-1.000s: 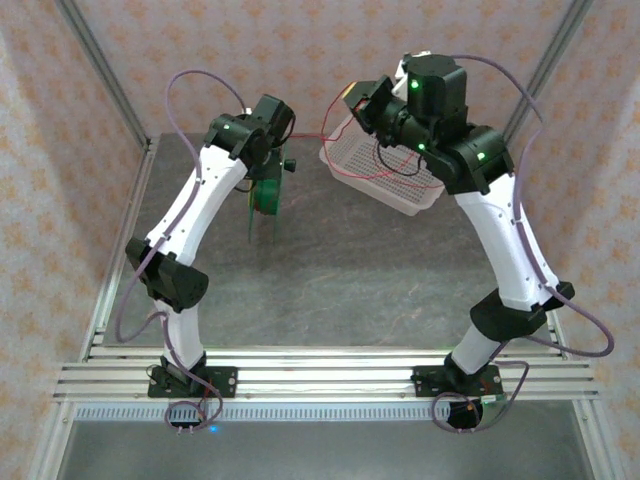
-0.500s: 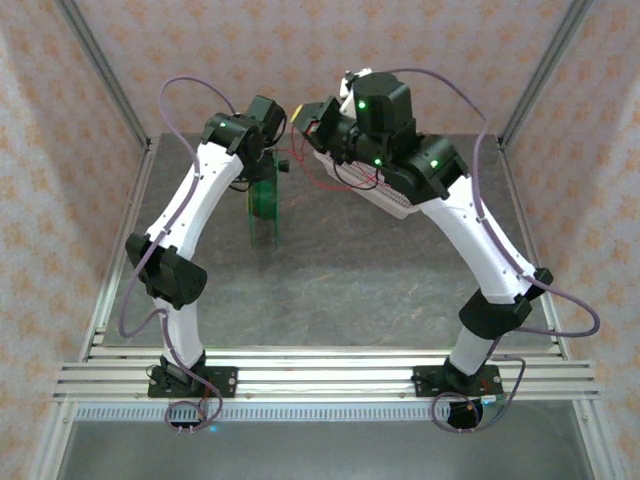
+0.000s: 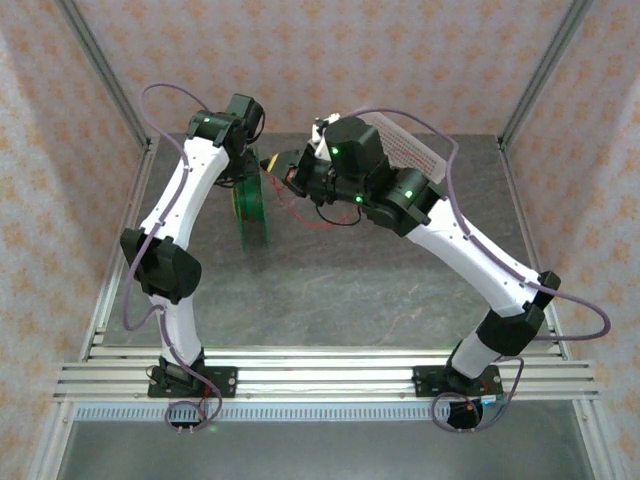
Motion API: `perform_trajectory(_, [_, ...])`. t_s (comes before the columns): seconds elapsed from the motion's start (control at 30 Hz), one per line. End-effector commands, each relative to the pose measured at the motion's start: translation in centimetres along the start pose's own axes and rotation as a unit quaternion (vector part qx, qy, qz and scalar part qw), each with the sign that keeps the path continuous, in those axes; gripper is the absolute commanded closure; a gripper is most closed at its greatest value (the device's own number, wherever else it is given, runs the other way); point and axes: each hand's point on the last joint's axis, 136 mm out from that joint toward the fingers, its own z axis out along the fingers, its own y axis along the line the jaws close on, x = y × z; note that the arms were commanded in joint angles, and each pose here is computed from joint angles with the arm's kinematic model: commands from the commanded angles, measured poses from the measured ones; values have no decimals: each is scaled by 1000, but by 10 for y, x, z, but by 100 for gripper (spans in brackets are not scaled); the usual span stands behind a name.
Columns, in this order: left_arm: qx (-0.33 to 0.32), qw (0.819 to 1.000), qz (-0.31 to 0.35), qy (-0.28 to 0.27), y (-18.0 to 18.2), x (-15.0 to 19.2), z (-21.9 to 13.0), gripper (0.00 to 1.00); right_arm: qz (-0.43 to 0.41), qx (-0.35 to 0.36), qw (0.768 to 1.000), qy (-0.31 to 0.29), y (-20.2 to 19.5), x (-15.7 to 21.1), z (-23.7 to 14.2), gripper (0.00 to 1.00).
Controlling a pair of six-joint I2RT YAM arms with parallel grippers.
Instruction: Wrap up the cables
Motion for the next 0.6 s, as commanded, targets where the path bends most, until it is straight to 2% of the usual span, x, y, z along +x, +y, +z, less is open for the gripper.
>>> perform_trajectory(0.0, [-32, 998, -55, -29, 18, -20, 16, 100, -14, -113, 992, 46, 61, 25, -37, 100])
perform_trajectory(0.17, [-29, 997, -70, -23, 21, -22, 22, 100, -55, -148, 982, 102, 71, 58, -31, 100])
perform_trajectory(0.3, [-25, 996, -81, -20, 22, -24, 25, 100, -82, -148, 973, 159, 56, 89, -20, 100])
perform_trajectory(0.47, [3, 992, -121, -24, 33, -34, 22, 100, -117, -52, 980, 149, -6, 96, -29, 100])
perform_trajectory(0.57, [32, 986, -162, -39, 42, -49, 15, 100, -133, -15, 982, 137, -30, 95, -43, 100])
